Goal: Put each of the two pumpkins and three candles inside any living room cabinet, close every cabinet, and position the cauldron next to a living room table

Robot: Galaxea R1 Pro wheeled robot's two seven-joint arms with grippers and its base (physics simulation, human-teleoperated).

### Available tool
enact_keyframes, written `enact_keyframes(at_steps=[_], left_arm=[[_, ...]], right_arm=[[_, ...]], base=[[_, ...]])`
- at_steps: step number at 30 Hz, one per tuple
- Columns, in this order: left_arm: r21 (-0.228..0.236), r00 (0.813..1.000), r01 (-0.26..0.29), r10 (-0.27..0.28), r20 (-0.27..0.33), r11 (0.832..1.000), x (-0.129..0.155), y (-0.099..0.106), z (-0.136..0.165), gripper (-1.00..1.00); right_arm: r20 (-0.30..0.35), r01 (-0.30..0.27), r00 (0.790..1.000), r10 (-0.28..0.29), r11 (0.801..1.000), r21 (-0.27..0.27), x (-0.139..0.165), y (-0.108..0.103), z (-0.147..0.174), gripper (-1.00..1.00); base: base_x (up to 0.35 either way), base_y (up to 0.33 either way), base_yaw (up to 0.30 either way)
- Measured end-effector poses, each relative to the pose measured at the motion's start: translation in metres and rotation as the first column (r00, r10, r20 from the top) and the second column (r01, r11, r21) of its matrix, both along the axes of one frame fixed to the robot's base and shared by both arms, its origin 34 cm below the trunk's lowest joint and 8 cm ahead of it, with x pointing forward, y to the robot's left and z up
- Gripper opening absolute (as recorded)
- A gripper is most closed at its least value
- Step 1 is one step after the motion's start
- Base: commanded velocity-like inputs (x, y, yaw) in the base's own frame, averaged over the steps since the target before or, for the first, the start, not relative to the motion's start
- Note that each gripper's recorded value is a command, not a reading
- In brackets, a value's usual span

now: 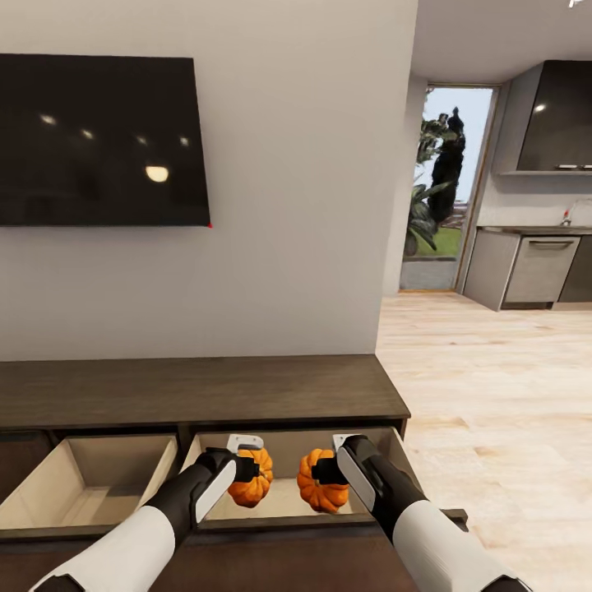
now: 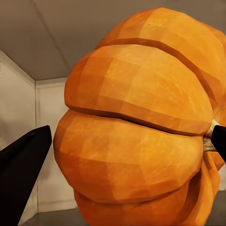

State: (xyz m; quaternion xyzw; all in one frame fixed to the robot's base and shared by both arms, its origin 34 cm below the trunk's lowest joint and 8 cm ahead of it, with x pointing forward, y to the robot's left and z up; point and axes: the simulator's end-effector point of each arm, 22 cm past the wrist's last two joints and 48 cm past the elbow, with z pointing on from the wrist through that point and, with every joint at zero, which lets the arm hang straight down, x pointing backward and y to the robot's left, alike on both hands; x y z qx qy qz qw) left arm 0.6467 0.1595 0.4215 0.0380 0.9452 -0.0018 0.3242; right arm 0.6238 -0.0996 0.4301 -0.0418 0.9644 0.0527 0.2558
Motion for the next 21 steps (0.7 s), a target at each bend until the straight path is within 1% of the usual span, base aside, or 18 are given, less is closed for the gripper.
enact_keyframes(at_steps=[3,5,7,10,13,14,16,21], left_arm=[[0.005,1.0,0.006,-0.005,-0.029,1.0,-0.005,0.0,-0.004,-1.0],[0.022,0.999,0.005,-0.004,-0.054,1.0,-0.009,0.003,-0.006,-1.0],[0.036,0.998,0.0,0.003,-0.062,0.999,-0.011,0.006,-0.007,-1.0],[0.051,0.998,-0.006,0.01,-0.065,0.999,-0.009,0.009,-0.005,-1.0],[0.059,0.997,-0.006,0.011,-0.075,0.998,-0.01,0.011,-0.005,-1.0],[0.06,0.997,-0.006,0.01,-0.077,0.998,-0.01,0.011,-0.004,-1.0],[0.062,0.997,-0.005,0.01,-0.082,0.998,-0.01,0.011,-0.005,-1.0],[0.063,0.997,-0.006,0.011,-0.083,0.998,-0.01,0.012,-0.004,-1.0]], right_arm=[[-0.001,0.002,1.0,-0.002,1.0,0.001,0.0,0.0,0.0,-1.0],[-0.009,0.007,1.0,-0.006,1.0,0.004,0.002,-0.002,0.003,-1.0],[-0.027,0.007,1.0,-0.007,1.0,0.006,0.0,-0.003,0.004,-1.0],[-0.043,0.01,0.999,-0.01,1.0,-0.004,-0.001,-0.006,0.004,-1.0],[-0.045,0.03,0.998,-0.032,0.998,-0.046,-0.001,-0.017,0.004,-1.0],[-0.045,0.036,0.998,-0.038,0.998,-0.05,0.0,-0.019,0.003,-1.0],[-0.05,0.061,0.997,-0.064,0.997,-0.047,0.0,-0.024,0.003,-1.0],[-0.055,0.081,0.995,-0.083,0.996,-0.041,0.0,-0.027,0.003,-1.0]], base=[[0.02,0.012,0.0],[0.008,0.004,0.0],[0.004,0.002,0.0],[0.001,0.001,0.0],[0.0,0.0,0.0],[0.0,0.0,0.0],[0.0,0.0,0.0],[0.0,0.0,0.0]])
